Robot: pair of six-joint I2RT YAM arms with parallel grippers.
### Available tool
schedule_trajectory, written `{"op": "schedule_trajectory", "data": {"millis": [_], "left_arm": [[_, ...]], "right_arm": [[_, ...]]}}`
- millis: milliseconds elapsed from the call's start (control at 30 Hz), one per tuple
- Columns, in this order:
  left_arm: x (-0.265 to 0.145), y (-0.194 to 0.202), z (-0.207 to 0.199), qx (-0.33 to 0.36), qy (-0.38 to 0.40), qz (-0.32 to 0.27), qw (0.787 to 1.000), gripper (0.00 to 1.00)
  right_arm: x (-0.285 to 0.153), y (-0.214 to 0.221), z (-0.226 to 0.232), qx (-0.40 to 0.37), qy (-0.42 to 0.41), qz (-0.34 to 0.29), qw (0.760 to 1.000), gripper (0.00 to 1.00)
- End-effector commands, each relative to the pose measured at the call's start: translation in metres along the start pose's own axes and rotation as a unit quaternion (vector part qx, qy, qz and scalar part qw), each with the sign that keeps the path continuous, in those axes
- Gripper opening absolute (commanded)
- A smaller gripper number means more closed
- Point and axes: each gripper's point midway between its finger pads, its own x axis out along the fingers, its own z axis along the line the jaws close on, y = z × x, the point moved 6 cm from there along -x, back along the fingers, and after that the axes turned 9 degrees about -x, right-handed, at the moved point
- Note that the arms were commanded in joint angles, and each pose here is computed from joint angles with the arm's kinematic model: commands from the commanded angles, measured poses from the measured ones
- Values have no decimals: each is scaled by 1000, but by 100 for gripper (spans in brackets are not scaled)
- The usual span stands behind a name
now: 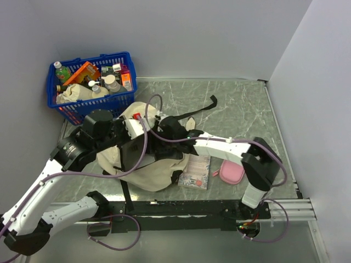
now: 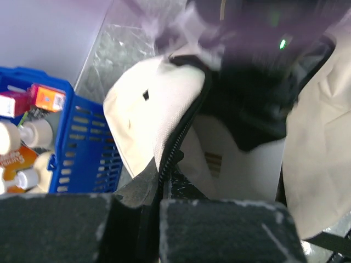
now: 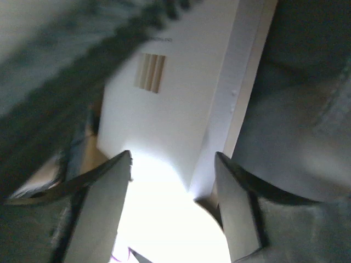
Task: Pack the student bag
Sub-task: Place the book in the student bag, then pick up the stationery from the center of the board.
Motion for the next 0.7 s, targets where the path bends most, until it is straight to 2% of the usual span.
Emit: {"op": "schedule_trajectory", "data": {"millis": [0, 100, 200, 300, 333, 367, 467, 500, 600, 667], "left_arm": [[-2, 13, 0, -7, -26, 6, 1000, 1], [8, 38, -9, -28, -19, 34, 999, 1], [13, 54, -2, -41, -60, 56, 996, 1], [6, 59, 17, -44, -103, 57, 992, 1], [2, 62, 24, -51, -119, 56, 990, 1], [0, 62, 27, -52, -121, 52, 990, 1], [-2, 53, 26, -66, -100, 31, 992, 1], [-4, 46, 27, -69, -96, 20, 993, 1], [4, 34, 25, -76, -59, 6, 995, 1], [7, 26, 24, -78, -40, -4, 996, 1]], "right_arm": [[-64, -26, -11, -15, -1, -88, 996, 74], [-97, -23, -24, -2, 14, -109, 994, 76], [-133, -16, -40, 18, 47, -141, 989, 77], [-148, 5, -80, 64, 132, -131, 981, 77], [-157, 3, -100, 96, 209, -152, 961, 77], [-169, 20, -122, 126, 281, -119, 944, 77], [-197, 37, -155, 207, 377, -119, 895, 88], [-206, 40, -160, 227, 394, -127, 881, 100], [-237, 54, -176, 282, 460, -118, 833, 100], [-245, 60, -181, 306, 462, -119, 823, 100]]}}
